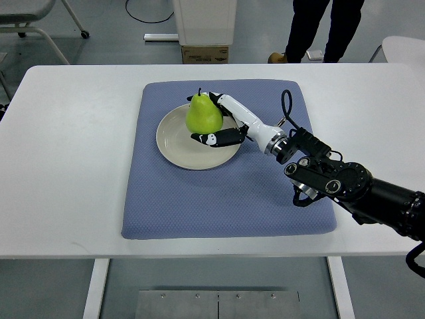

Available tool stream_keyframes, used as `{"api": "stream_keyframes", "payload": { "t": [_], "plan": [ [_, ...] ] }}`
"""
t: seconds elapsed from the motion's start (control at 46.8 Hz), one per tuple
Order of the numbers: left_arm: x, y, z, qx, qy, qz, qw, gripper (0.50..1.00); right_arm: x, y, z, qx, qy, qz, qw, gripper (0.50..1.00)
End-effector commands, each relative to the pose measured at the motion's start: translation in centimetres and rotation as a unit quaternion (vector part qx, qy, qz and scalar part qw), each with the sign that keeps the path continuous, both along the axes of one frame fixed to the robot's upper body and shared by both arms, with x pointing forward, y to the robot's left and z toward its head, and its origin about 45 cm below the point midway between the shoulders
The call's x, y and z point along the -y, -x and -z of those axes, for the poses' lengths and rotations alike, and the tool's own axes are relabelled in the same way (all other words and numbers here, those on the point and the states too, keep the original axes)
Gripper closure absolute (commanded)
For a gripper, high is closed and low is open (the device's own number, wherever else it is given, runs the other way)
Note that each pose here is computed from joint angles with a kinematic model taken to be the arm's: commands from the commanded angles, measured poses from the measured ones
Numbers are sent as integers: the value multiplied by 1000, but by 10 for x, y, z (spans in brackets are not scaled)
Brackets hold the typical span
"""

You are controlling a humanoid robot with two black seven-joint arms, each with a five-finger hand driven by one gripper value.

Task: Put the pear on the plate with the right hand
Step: 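Lift the pear and carry it over the cream plate, then lower the pear onto the plate and open the right hand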

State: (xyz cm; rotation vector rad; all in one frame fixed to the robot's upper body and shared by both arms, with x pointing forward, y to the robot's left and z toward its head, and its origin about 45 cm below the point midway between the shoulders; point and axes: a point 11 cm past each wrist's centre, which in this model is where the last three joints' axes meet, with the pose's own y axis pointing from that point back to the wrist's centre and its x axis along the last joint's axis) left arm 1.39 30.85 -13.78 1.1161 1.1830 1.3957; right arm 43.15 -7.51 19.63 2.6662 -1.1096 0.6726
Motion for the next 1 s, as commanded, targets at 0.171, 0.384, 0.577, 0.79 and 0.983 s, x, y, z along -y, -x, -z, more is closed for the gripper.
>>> {"api": "stream_keyframes", "payload": {
  "t": [0.171, 0.384, 0.577, 0.79, 0.983],
  "plan": [
    [0, 0, 0, 0, 0, 0, 1000, 500, 2, 5, 12, -20, 10, -4, 1000, 1000],
    [0, 0, 0, 1, 0, 0, 1000, 500, 5, 11, 25, -37, 13, 2, 999, 1000],
    [0, 0, 0, 0, 0, 0, 1000, 500, 7, 11, 26, -37, 12, 6, 999, 810],
    [0, 0, 0, 0, 0, 0, 1000, 500, 8, 9, 25, -33, 11, 12, 999, 532],
    [0, 0, 0, 0, 0, 0, 1000, 500, 9, 7, 24, -31, 13, 15, 999, 500]
  ]
}}
